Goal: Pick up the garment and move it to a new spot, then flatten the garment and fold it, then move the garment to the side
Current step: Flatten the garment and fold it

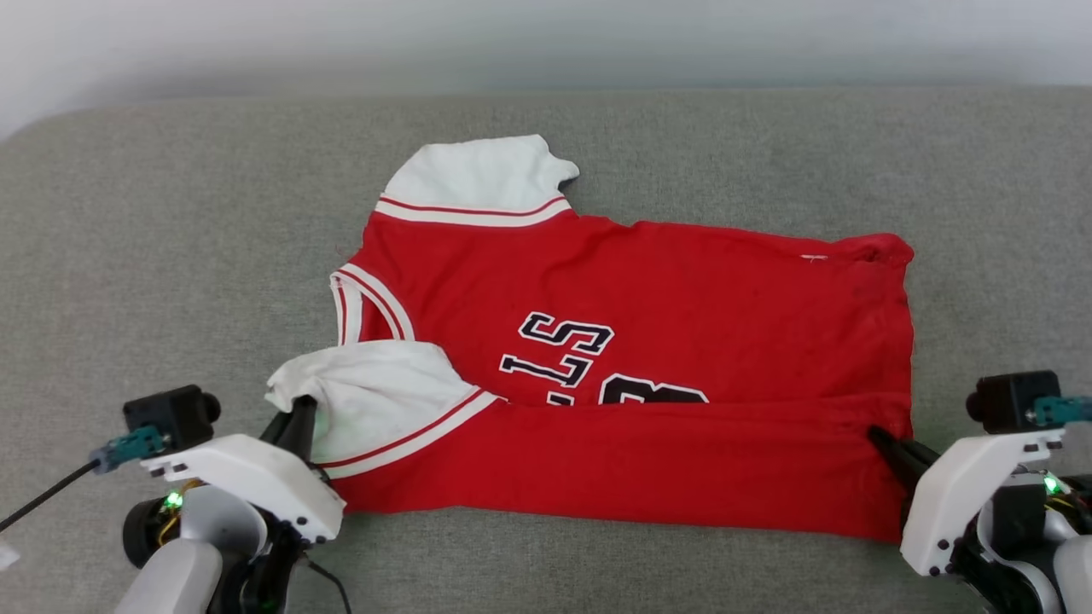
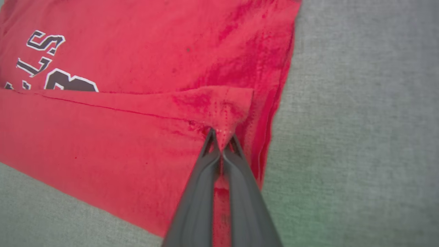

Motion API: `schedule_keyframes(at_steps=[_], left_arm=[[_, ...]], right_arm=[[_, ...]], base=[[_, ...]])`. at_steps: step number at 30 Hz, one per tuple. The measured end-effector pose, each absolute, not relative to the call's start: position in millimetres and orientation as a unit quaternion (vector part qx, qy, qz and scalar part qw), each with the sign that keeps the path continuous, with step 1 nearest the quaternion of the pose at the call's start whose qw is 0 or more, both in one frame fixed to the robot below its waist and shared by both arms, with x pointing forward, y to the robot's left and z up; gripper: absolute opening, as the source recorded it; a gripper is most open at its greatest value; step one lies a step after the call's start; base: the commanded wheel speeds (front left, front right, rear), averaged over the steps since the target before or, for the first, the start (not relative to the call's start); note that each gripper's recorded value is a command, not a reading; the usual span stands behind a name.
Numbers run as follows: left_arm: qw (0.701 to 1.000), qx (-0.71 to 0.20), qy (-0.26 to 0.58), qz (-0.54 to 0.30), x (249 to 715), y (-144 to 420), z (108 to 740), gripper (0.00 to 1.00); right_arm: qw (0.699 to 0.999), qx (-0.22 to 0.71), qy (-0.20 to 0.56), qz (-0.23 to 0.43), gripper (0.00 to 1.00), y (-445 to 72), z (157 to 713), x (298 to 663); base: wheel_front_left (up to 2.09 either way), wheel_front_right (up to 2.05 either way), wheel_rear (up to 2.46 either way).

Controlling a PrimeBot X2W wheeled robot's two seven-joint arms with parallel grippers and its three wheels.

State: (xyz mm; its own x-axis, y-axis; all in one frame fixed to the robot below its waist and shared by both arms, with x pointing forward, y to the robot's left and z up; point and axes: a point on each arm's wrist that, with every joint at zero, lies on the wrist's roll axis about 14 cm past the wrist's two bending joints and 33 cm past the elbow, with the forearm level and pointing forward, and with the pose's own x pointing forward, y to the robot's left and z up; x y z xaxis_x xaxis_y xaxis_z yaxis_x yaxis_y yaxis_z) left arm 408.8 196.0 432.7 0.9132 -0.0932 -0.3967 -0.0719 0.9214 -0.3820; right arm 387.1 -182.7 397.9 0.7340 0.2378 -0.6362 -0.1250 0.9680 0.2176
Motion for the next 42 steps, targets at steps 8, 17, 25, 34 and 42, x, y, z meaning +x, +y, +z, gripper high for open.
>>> schedule_keyframes(at_steps=[8, 17, 25, 34, 42], left_arm=[[0.930, -0.218, 0.296, -0.025, 409, 181, 379, 0.06], [0.934, -0.229, 0.276, -0.012, 416, 193, 384, 1.00], [0.950, -0.204, 0.235, -0.015, 414, 213, 421, 1.00], [0.959, -0.137, 0.242, -0.061, 413, 222, 465, 1.00], [0.923, -0.095, 0.362, -0.093, 396, 216, 445, 1.00]], right_arm=[[0.913, 0.072, 0.387, 0.105, 0.38, -180, 367, 389], [0.923, 0.093, 0.356, 0.112, 1.00, -175, 371, 388], [0.968, 0.089, 0.218, 0.087, 1.00, -191, 424, 399], [0.995, 0.052, 0.057, 0.061, 1.00, -205, 497, 393], [0.999, 0.032, 0.015, 0.038, 1.00, -213, 525, 379]], base=[[0.00, 0.00, 0.00], [0.00, 0.00, 0.00], [0.00, 0.00, 0.00], [0.00, 0.00, 0.00], [0.00, 0.00, 0.00]])
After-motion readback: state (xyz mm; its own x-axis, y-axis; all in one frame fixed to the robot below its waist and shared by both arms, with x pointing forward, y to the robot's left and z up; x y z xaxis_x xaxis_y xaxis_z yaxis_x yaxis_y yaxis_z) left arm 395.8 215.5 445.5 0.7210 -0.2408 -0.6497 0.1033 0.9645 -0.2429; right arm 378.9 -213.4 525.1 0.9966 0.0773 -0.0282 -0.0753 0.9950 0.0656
